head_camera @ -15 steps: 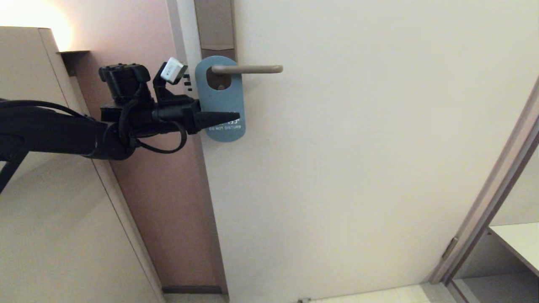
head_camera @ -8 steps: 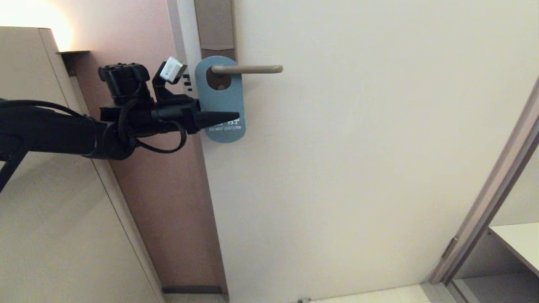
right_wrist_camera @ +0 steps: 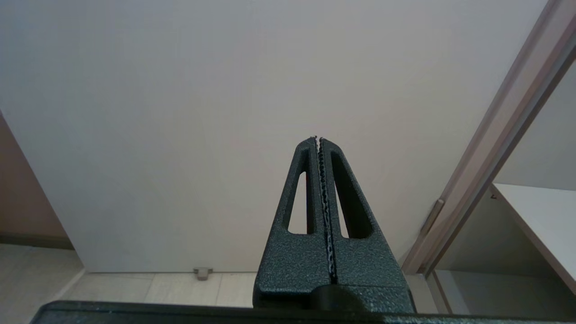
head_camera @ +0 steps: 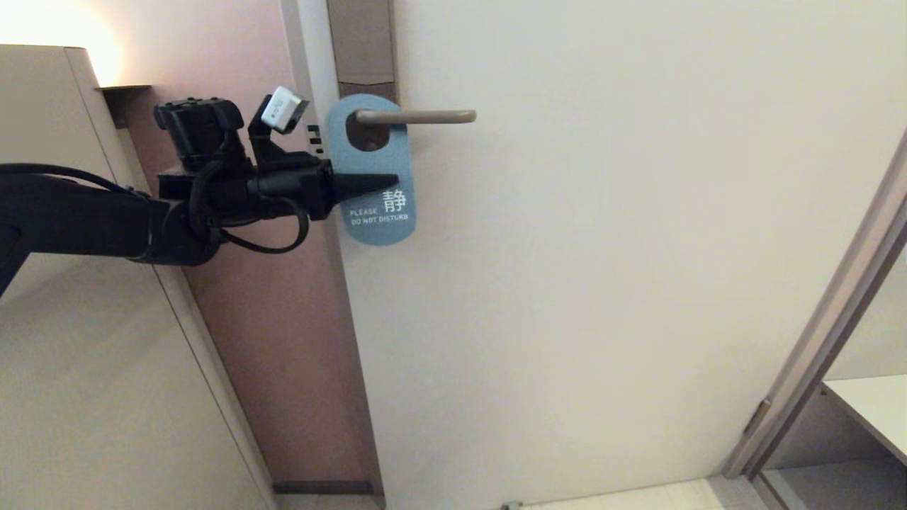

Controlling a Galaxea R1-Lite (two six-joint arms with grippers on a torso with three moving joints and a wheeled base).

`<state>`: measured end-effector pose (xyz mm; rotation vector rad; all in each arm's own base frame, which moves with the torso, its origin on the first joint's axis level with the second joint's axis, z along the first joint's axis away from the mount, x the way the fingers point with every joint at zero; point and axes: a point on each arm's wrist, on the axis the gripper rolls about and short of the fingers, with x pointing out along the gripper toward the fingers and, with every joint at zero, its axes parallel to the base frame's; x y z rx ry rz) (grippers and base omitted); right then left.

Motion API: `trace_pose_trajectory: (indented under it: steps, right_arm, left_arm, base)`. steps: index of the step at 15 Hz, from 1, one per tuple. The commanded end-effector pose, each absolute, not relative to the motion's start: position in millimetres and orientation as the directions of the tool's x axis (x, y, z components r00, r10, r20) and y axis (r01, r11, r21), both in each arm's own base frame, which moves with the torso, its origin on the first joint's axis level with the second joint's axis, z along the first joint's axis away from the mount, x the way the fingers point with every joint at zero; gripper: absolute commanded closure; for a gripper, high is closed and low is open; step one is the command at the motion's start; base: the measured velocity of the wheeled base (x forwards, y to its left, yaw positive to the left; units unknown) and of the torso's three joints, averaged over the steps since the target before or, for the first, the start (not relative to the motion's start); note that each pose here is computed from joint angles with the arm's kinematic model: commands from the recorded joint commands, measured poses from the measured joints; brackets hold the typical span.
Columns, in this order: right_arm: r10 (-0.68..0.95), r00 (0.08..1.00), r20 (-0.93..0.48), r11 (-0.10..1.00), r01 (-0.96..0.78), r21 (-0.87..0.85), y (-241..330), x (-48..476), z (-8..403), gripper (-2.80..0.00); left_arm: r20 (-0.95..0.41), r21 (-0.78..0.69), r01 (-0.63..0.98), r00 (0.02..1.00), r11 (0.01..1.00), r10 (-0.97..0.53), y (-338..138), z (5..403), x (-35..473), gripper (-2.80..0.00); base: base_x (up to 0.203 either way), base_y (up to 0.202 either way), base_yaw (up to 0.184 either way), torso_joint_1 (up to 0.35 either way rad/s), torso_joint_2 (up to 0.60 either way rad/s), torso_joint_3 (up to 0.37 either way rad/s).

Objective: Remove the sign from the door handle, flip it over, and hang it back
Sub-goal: Take down the sign

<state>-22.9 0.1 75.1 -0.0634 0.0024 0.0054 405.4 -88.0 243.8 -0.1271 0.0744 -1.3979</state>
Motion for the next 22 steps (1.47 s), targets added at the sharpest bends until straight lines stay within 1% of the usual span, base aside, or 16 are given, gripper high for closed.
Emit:
trace_pose_trajectory:
  steps: [1, 6, 8, 11, 13, 22]
  right_arm:
    - [0.006, 1.0, -0.003, 0.998, -0.006, -0.064, 0.1, -22.9, 75.4, 0.0]
    - [0.006, 1.0, -0.003, 0.998, -0.006, -0.064, 0.1, -22.9, 75.4, 0.0]
    - [0.006, 1.0, -0.005, 0.998, -0.006, -0.064, 0.1, -22.8, 75.0, 0.0]
    - [0.006, 1.0, -0.004, 0.998, -0.006, -0.064, 0.1, -22.9, 75.3, 0.0]
    - [0.006, 1.0, -0.003, 0.998, -0.006, -0.064, 0.1, -22.9, 75.4, 0.0]
    - [0.006, 1.0, -0.005, 0.998, -0.006, -0.064, 0.1, -22.8, 75.0, 0.0]
  left_arm:
    - [0.029, -0.115, 0.981, 0.164, 0.159, -0.986, -87.2, 251.8, 399.7, 0.0]
    - [0.031, -0.109, 0.98, 0.168, 0.164, -0.985, -83.9, 262.2, 379.8, 0.0]
    - [0.03, -0.112, 0.977, 0.186, 0.181, -0.982, -81.7, 264.5, 370.5, 0.0]
    - [0.032, -0.117, 0.959, 0.264, 0.259, -0.964, -79.5, 264.7, 361.9, 0.0]
    - [0.03, -0.124, 0.95, 0.294, 0.288, -0.955, -78.2, 264.2, 355.9, 0.0]
    - [0.028, -0.099, 0.944, 0.32, 0.316, -0.947, -78.7, 264.7, 347.4, 0.0]
  base:
    - [0.0, 0.0, 0.0, 0.0, 0.0, 0.0]
    - [0.0, 0.0, 0.0, 0.0, 0.0, 0.0]
    - [0.0, 0.0, 0.0, 0.0, 0.0, 0.0]
    - [0.0, 0.0, 0.0, 0.0, 0.0, 0.0]
    - [0.0, 0.0, 0.0, 0.0, 0.0, 0.0]
    - [0.0, 0.0, 0.0, 0.0, 0.0, 0.0]
